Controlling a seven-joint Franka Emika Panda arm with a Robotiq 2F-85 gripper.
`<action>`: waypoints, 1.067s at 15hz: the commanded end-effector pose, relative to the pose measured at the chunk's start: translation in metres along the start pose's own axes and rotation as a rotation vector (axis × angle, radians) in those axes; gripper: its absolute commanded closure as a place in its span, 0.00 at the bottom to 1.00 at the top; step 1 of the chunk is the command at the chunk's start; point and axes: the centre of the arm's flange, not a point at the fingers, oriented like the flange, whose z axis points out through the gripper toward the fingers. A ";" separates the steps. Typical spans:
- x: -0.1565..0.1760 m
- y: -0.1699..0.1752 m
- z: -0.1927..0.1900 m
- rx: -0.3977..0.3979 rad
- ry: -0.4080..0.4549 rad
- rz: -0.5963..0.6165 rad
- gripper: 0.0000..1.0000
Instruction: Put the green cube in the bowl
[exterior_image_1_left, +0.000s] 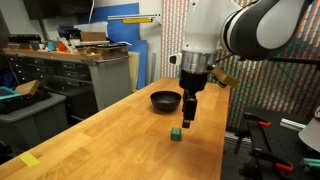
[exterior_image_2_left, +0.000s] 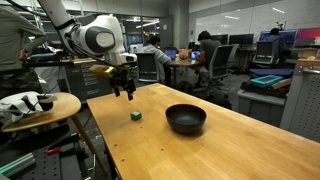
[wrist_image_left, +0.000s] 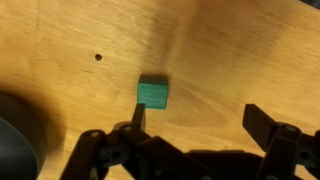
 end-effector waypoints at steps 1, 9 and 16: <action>0.024 0.004 0.025 -0.019 -0.003 -0.027 0.00; 0.023 0.008 0.070 -0.035 -0.060 -0.010 0.00; 0.029 0.021 0.090 -0.094 -0.056 0.062 0.00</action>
